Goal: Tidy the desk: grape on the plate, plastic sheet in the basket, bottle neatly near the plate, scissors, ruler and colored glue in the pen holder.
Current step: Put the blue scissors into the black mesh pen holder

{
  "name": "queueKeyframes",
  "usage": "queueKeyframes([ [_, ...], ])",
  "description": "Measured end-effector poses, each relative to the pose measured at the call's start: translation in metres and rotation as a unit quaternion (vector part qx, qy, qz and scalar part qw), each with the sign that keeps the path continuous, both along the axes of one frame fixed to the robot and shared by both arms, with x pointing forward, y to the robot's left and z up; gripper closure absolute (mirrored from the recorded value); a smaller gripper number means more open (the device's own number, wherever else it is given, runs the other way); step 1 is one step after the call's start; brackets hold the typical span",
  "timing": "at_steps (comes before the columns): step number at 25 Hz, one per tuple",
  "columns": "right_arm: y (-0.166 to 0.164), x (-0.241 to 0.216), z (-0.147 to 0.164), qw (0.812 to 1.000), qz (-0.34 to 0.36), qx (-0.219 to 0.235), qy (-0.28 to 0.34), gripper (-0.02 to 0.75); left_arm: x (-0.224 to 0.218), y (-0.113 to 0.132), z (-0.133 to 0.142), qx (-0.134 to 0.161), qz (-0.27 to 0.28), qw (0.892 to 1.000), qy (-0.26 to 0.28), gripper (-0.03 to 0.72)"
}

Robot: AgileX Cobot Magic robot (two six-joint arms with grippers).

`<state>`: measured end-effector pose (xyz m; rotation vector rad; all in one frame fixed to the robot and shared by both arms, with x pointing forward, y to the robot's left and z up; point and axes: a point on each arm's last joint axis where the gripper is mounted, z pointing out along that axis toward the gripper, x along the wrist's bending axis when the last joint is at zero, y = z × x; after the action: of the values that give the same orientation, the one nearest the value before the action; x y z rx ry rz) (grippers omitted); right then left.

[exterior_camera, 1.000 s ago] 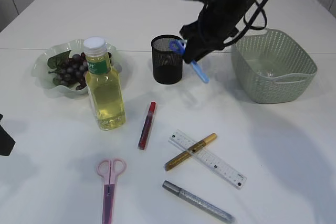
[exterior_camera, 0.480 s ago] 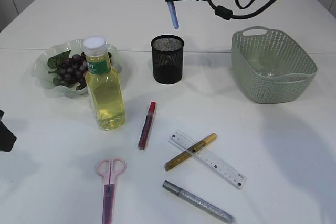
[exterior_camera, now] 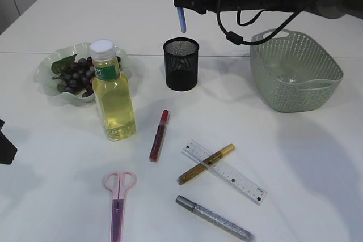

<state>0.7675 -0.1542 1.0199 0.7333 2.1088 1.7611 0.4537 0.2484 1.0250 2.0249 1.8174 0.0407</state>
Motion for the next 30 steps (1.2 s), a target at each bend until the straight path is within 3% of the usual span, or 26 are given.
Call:
queueKeyframes([
  [8, 0.001, 0.008, -0.033, 0.999, -0.008, 0.019, 0.029, 0.531, 0.0, 0.0, 0.0, 0.0, 0.0, 1.0, 0.002, 0.42],
  [15, 0.001, 0.01, -0.037, 0.999, -0.01, 0.022, 0.029, 0.293, 0.0, 0.0, 0.0, 0.0, 0.0, 1.0, 0.002, 0.422],
  [20, 0.001, 0.01, -0.032, 0.997, -0.019, 0.056, 0.042, 0.268, -0.001, 0.0, 0.0, -0.001, -0.001, 1.0, 0.004, 0.424],
  [22, 0.0, 0.008, -0.023, 0.996, -0.027, 0.05, 0.064, 0.267, -0.001, 0.0, 0.0, -0.001, -0.002, 1.0, 0.008, 0.426],
  [26, -0.01, -0.009, 0.014, 0.987, -0.069, -0.039, 0.14, 0.267, -0.002, 0.0, -0.001, -0.001, -0.003, 1.0, 0.011, 0.428],
  [30, -0.026, -0.055, 0.064, 0.95, -0.094, -0.149, 0.256, 0.28, -0.001, 0.0, 0.0, 0.0, -0.001, 1.0, 0.004, 0.428],
])
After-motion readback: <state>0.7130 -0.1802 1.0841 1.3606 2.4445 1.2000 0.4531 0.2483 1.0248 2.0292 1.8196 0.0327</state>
